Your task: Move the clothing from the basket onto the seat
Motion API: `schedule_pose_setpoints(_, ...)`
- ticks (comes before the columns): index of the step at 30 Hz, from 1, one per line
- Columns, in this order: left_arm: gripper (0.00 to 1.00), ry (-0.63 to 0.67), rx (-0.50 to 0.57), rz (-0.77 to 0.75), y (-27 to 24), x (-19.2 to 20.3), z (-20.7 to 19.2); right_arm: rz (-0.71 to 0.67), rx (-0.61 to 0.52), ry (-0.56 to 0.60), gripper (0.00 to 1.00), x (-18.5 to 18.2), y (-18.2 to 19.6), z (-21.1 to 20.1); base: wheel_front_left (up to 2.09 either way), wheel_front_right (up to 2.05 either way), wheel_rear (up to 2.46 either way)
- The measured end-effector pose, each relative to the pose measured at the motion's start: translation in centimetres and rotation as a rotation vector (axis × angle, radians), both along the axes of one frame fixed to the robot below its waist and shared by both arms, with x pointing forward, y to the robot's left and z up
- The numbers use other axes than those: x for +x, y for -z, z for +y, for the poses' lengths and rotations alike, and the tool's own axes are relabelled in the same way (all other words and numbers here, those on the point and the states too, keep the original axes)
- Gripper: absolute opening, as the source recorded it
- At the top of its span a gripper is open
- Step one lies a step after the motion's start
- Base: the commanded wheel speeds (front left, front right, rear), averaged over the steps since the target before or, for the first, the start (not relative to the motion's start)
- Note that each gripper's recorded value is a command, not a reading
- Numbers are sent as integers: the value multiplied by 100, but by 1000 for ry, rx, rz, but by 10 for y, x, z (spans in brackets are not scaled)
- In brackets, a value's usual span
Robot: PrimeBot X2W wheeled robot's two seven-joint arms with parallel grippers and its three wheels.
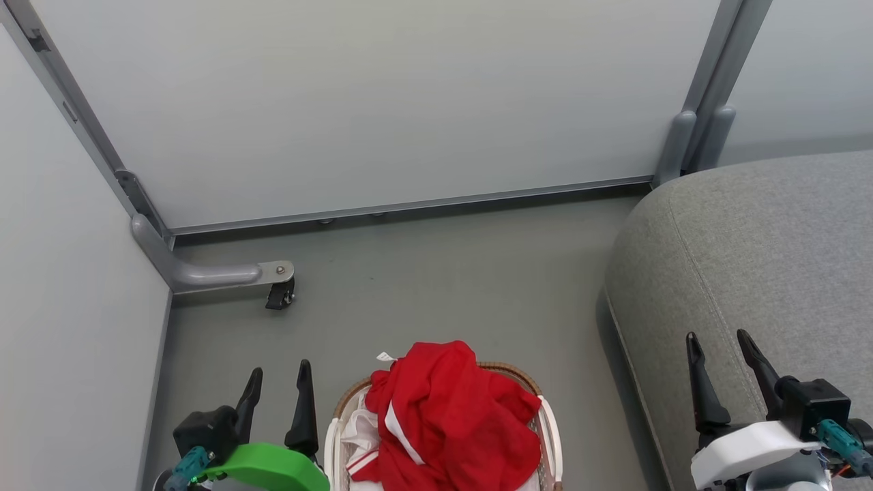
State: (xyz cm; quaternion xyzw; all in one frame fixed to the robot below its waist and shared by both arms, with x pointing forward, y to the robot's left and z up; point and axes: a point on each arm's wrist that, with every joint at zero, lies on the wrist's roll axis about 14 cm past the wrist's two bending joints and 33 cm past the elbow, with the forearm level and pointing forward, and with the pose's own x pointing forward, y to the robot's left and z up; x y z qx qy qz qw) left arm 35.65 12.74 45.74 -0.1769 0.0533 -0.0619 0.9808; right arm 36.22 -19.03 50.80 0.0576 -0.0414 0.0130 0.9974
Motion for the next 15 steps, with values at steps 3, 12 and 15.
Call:
schedule_pose_setpoints(3,100,-2,12,0,2,-1,1,-4,-18,-5,100,-1,0,1,0,0,0)
schedule_pose_setpoints(12,100,10,39,6,6,-3,-1,-4,-53,-12,100,-2,1,3,0,0,0)
schedule_pose_setpoints(15,100,10,40,11,8,-3,-1,-4,-53,-11,100,-3,1,3,0,0,0)
